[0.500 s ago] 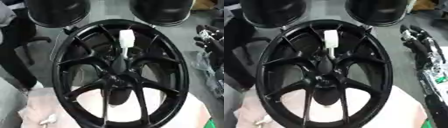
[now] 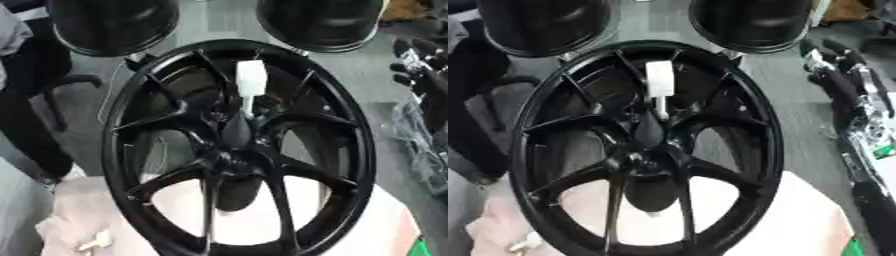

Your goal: Pull the pin out of the wheel hub.

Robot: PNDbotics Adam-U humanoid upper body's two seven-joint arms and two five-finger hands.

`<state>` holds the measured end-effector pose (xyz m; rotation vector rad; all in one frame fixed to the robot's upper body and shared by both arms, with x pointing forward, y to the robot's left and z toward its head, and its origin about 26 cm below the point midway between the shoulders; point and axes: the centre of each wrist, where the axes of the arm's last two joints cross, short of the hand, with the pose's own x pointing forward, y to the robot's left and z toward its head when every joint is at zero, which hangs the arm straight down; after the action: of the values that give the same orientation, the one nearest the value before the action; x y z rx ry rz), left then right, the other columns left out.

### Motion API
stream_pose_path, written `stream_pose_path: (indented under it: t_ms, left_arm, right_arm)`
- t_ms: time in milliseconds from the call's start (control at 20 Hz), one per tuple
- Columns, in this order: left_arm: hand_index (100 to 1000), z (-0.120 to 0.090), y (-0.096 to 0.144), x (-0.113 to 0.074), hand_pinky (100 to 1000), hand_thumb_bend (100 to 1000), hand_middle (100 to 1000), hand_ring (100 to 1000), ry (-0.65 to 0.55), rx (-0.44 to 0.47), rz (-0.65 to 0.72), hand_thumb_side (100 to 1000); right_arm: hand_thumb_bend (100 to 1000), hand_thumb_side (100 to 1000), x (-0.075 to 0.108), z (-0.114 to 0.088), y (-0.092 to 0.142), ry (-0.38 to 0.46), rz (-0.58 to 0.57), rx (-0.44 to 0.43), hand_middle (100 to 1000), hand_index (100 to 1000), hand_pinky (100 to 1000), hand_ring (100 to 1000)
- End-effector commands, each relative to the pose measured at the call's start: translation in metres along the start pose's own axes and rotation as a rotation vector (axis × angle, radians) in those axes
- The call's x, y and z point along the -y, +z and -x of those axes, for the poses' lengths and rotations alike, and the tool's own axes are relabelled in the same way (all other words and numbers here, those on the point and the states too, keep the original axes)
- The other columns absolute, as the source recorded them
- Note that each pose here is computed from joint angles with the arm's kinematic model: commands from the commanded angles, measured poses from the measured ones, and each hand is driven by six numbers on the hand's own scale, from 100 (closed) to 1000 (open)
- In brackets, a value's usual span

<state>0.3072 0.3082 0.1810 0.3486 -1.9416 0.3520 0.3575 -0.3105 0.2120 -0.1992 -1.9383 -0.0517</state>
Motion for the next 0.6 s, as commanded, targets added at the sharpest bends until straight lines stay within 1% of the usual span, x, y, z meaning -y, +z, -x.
stream_pose_path:
  t_ms: [50, 200, 300, 400, 500, 600]
  left_arm:
    - [812, -0.009, -0.003, -0.005, 725, 341, 726, 733, -0.024, 0.031, 0.004, 742]
    - [812, -0.008, -0.002, -0.007, 725, 341, 726, 733, -0.036, 0.026, 0.008, 742]
    - [812, -0.007, -0.002, -0.007, 725, 340, 726, 733, -0.042, 0.024, 0.010, 742]
    - [812, -0.007, -0.002, -0.008, 725, 340, 727, 733, -0.047, 0.022, 0.013, 742]
    - [812, -0.007, -0.002, -0.008, 725, 340, 727, 733, -0.054, 0.022, 0.017, 742]
    - [811, -0.008, -0.002, -0.009, 725, 340, 726, 733, -0.057, 0.024, 0.017, 741]
  right_arm:
    - [342, 365, 0.007, -0.050, -0.010, 0.132, -0.086, 0.144, 742, 876, 836, 770]
    - [359, 368, 0.005, -0.089, -0.013, 0.272, -0.206, 0.230, 743, 873, 837, 774]
    - [378, 374, 0.002, -0.111, -0.013, 0.377, -0.290, 0.263, 748, 873, 838, 780]
    - [383, 348, -0.001, -0.132, -0.011, 0.479, -0.374, 0.291, 761, 866, 843, 795]
    - [413, 372, -0.002, -0.150, -0.009, 0.584, -0.434, 0.312, 766, 863, 843, 801]
    - [435, 392, -0.006, -0.161, -0.007, 0.678, -0.487, 0.318, 767, 861, 843, 802]
